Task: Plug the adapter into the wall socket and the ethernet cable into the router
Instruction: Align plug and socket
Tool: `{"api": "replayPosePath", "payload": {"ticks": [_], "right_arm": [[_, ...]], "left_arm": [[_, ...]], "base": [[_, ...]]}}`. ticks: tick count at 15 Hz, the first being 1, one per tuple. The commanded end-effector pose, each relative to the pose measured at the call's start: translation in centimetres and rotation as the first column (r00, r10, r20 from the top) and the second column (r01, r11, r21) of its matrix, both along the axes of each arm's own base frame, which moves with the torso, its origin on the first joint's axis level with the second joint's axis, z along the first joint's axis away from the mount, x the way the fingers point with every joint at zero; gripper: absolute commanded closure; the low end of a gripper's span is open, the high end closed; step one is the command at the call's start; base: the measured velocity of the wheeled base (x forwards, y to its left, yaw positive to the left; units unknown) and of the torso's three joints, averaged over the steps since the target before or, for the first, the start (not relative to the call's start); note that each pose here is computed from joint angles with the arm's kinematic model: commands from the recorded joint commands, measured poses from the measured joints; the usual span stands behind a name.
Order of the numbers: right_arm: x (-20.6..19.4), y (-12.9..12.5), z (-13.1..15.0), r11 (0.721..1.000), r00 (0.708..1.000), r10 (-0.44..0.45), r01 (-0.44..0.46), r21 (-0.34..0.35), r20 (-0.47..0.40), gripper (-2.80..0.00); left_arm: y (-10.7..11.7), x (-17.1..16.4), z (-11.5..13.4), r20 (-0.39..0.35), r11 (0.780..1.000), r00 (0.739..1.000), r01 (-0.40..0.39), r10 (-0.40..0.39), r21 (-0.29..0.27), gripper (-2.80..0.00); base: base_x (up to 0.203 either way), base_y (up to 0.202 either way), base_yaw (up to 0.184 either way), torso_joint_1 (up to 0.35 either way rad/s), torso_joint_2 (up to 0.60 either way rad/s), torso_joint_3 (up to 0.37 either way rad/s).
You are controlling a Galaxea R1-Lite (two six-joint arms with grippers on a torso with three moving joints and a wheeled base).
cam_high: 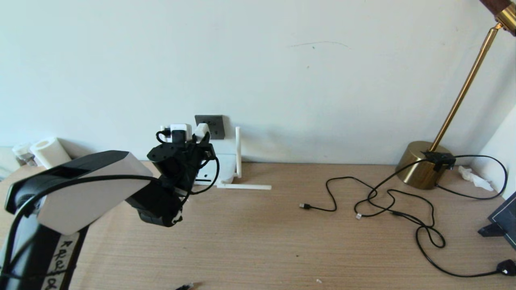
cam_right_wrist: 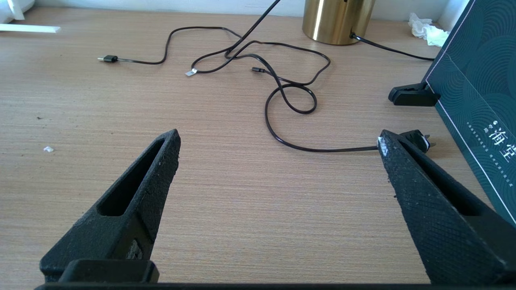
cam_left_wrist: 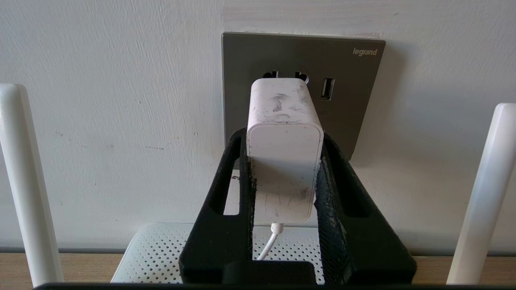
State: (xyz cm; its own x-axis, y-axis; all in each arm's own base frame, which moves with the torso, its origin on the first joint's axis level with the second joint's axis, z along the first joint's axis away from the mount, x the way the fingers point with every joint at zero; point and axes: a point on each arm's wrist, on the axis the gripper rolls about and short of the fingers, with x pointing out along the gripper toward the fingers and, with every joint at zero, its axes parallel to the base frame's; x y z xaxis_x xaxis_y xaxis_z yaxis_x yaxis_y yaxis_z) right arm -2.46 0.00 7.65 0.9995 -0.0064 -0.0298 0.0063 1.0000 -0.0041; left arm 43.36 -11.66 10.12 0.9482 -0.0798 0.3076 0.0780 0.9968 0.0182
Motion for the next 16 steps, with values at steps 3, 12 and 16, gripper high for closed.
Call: {"api": "replayPosePath", "payload": {"ticks": [3, 12, 16], "right_arm": [[0.0, 0.0, 0.0, 1.0, 1.0, 0.0, 0.0, -0.001, -0.001, -2.8], [0.0, 0.0, 0.0, 1.0, 1.0, 0.0, 0.0, -0.001, -0.001, -2.8], [0.0, 0.0, 0.0, 1.0, 1.0, 0.0, 0.0, 0.001, -0.001, -2.8]], "left_arm": [[0.0, 0.07, -0.04, 0.007, 1.0, 1.0, -0.003, 0.003, -0.002, 0.0], [-0.08, 0.06, 0.1, 0.013, 1.0, 1.0, 0.0, 0.0, 0.002, 0.0], [-0.1, 0.06, 0.1, 0.013, 1.0, 1.0, 0.0, 0.0, 0.003, 0.0]], "base": [[0.0, 0.0, 0.0, 0.0, 0.0, 0.0], [0.0, 0.0, 0.0, 0.0, 0.0, 0.0], [0.0, 0.0, 0.0, 0.0, 0.0, 0.0]]}}
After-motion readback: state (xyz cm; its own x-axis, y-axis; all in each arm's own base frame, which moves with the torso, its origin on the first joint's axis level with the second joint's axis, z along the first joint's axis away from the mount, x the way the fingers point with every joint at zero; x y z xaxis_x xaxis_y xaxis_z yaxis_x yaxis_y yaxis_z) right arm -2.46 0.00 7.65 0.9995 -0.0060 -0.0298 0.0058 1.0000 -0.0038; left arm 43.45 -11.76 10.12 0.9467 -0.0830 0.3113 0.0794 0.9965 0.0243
